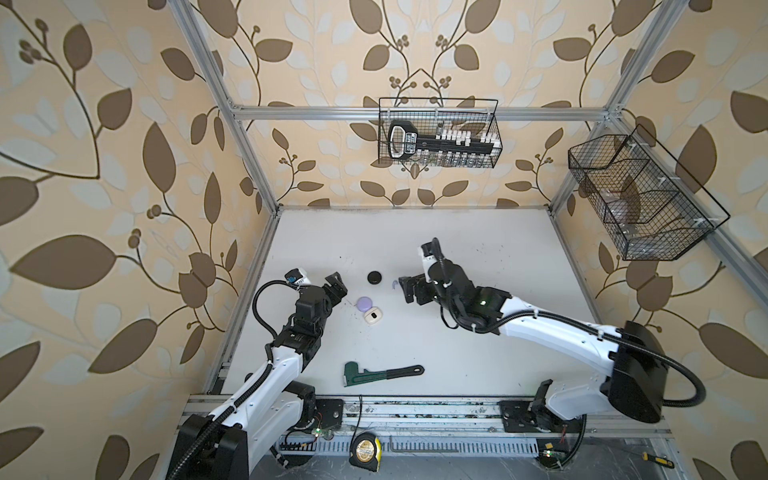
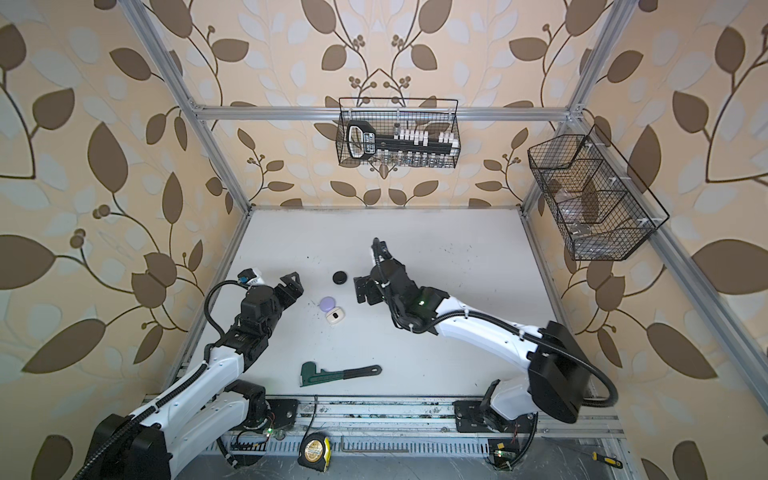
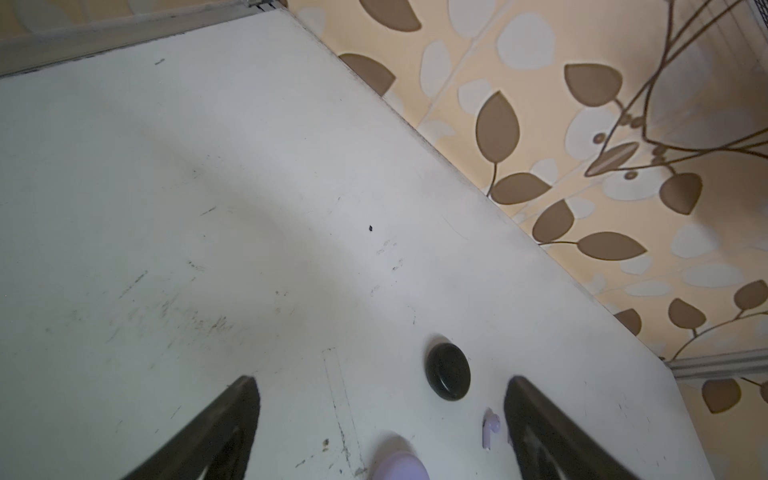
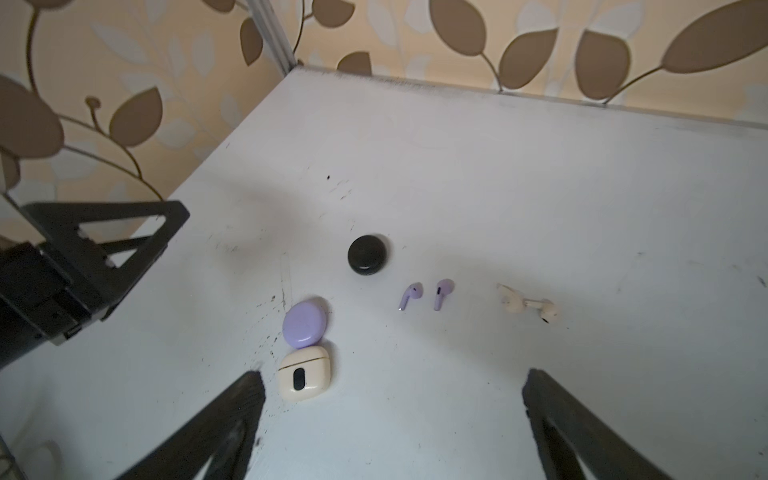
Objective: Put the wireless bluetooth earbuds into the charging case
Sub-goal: 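Withdraw the left gripper while the right gripper moves over the lilac case, then lower and close the right gripper on the lilac case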
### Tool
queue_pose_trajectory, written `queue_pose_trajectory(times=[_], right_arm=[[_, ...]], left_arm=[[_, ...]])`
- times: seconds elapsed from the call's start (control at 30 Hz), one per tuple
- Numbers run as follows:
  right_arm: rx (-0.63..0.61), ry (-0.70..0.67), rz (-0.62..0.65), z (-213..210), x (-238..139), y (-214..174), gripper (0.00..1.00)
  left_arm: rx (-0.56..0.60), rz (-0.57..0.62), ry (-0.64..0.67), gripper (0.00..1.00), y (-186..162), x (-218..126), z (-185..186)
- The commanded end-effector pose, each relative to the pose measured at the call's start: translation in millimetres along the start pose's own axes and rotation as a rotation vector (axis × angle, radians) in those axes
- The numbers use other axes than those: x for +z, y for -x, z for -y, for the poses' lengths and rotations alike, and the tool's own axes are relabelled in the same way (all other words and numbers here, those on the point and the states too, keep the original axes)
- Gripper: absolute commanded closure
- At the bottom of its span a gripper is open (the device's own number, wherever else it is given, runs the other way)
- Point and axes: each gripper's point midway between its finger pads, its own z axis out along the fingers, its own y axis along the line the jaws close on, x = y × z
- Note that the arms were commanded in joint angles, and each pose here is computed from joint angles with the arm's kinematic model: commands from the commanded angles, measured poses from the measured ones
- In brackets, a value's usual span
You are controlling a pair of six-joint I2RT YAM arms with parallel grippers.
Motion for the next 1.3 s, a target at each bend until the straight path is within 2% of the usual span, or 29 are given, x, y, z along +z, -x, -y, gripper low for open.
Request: queue_pose_trajectory(times=[0.0, 0.13, 0.37, 0.73, 0.9, 1.27], right_arm=[[-0.139, 0.043, -0.159, -37, 22, -35, 0.05], [-0.188, 0.049, -0.249, -65, 51, -48, 0.07], [-0.256, 0.017, -0.372, -75, 94, -74, 0.07], [-0.332, -0.014, -0.502, -85, 148, -104, 0.14], [-0.338, -0.003, -0.543, -84, 159, -116, 0.16], [-0.362, 0.001, -0.611, -73, 175, -136, 0.3]], left_arm=[[-0.059, 0.097, 0.08, 0.07, 26, -2, -7], [-0.101, 0.138, 0.186, 0.07, 31, -6, -27], [-0.171, 0.174, 0.295, 0.09, 32, -13, -49], [-0.17, 0.176, 0.294, 0.09, 33, -14, -48], [-0.167, 0.176, 0.289, 0.1, 34, -14, -47], [-0.165, 0.165, 0.277, 0.1, 33, -14, -44]])
